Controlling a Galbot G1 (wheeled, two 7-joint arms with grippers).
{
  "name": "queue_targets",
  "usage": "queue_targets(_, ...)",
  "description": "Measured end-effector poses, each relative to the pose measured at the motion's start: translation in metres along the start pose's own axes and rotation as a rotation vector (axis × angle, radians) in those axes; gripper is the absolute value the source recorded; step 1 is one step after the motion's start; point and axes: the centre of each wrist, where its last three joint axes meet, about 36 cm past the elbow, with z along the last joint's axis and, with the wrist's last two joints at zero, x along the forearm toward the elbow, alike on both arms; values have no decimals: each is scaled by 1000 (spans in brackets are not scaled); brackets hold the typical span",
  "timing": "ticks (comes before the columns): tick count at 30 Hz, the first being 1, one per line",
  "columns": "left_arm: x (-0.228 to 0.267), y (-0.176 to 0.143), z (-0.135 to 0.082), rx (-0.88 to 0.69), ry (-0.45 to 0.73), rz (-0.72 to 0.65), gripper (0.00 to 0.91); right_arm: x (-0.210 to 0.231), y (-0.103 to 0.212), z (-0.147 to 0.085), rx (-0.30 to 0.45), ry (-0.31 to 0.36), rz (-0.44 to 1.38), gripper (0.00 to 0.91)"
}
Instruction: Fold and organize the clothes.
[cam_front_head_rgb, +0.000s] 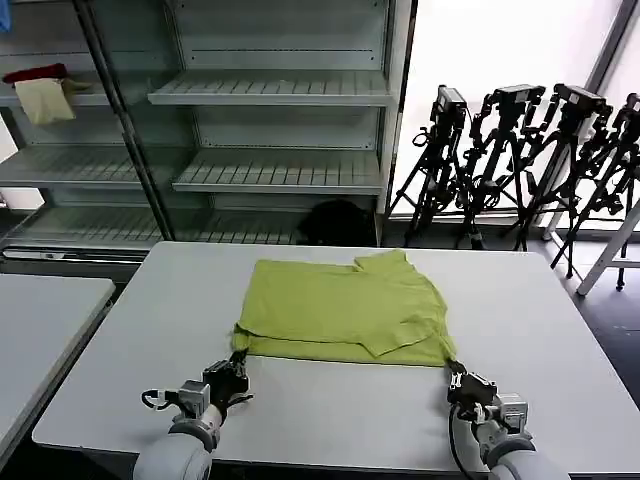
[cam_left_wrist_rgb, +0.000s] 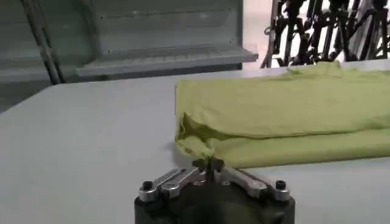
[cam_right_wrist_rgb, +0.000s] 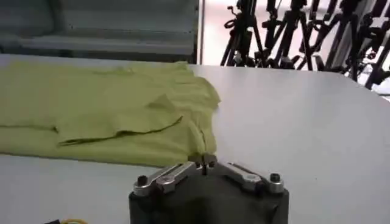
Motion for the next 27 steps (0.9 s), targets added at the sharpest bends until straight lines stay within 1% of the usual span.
queue_targets(6,14,4,0,-19,2,-15,0,20,7,1,1,10,-22,0)
queue_targets(15,73,9,3,-35,23,-22,0,56,28,1,4,27,-46,0)
queue_targets(21,107,3,9,-40,58,-28,0,77,39,3,8,48,-58,0)
queue_targets(26,124,2,11,-48,79,-52,0,91,47,5,9,67,-62,0)
queue_targets(27,125,2,11,-49,81,-54,0,93,48,6,8,70,-61,242)
